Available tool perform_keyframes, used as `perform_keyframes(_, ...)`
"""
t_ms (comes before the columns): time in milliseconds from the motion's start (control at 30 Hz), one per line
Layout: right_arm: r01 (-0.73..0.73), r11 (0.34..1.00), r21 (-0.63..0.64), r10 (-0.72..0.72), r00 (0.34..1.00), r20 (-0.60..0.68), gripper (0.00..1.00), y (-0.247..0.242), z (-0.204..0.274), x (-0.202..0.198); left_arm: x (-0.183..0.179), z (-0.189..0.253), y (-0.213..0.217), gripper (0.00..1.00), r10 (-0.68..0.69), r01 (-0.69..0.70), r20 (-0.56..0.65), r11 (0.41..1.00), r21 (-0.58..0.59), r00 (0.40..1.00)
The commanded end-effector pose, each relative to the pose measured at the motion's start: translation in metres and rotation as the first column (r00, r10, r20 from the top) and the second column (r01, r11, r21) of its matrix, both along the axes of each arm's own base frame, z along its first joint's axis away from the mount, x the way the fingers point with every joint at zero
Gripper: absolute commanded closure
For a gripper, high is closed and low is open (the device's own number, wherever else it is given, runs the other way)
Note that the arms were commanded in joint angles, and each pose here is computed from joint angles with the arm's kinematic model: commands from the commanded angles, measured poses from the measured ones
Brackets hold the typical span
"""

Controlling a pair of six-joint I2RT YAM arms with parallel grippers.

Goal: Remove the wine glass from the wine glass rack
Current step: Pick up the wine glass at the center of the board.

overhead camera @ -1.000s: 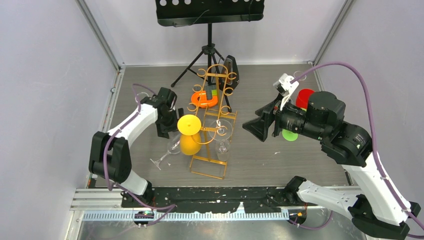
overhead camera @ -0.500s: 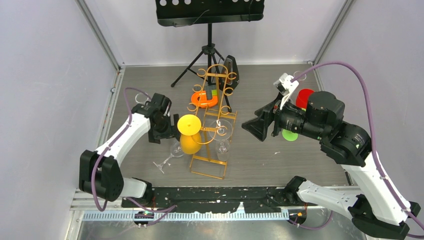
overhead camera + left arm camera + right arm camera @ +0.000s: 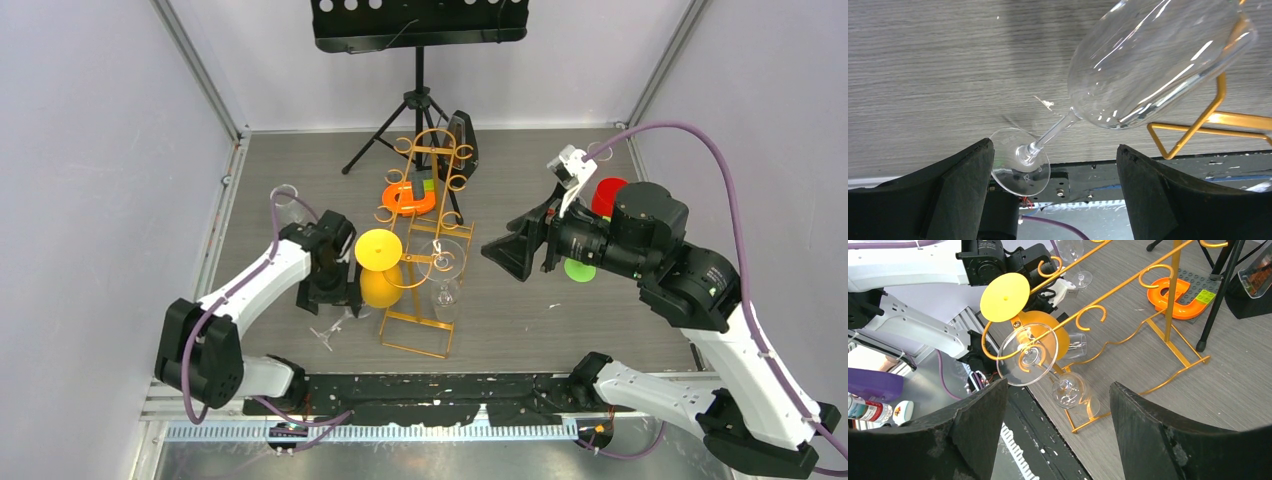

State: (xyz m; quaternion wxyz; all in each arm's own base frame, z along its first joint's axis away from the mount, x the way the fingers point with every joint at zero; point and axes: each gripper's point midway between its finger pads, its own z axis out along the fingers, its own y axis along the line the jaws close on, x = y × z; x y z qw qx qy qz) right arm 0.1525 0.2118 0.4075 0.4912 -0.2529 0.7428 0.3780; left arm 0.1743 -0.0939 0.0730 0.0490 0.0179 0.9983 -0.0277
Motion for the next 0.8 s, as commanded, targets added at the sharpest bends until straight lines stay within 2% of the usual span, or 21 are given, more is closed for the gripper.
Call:
perform_keyframes(0,-0.007,0.999,0.050,0.006,1.000,0.014,0.20,0.005,0.010,0.001,-0.006,-0.009,0.005,0.10,-0.030,0.031,-0.024,0.999,0.041,0.999)
perform_keyframes(200,-0.005,0.999,0.050,0.005,1.000,0.007,0.19,0.005,0.009,0.001,-0.013,-0.019,-0.001,0.15,-0.083,0.089,-0.078,0.993,0.073,0.993)
perform_keyframes(400,-0.006,0.999,0.050,0.006,1.000,0.003,0.18,0.006,0.008,0.002,-0.010,-0.025,-0.005,0.27,-0.121,0.133,-0.105,0.985,0.109,0.987)
perform_keyframes(500,-0.007,0.999,0.050,0.006,1.000,0.006,0.18,0.006,0.009,0.002,-0.010,-0.029,-0.005,0.38,-0.125,0.138,-0.113,0.984,0.116,0.986)
perform_keyframes(633,-0.004,0.999,0.048,0.004,1.000,0.008,0.18,0.005,0.008,0.002,-0.010,-0.033,-0.009,0.57,-0.140,0.154,-0.125,0.982,0.111,0.982)
perform_keyframes(767,-0.004,0.999,0.047,0.004,1.000,0.008,0.18,0.005,0.008,0.002,-0.012,-0.040,-0.010,0.70,-0.149,0.167,-0.148,0.979,0.116,0.978)
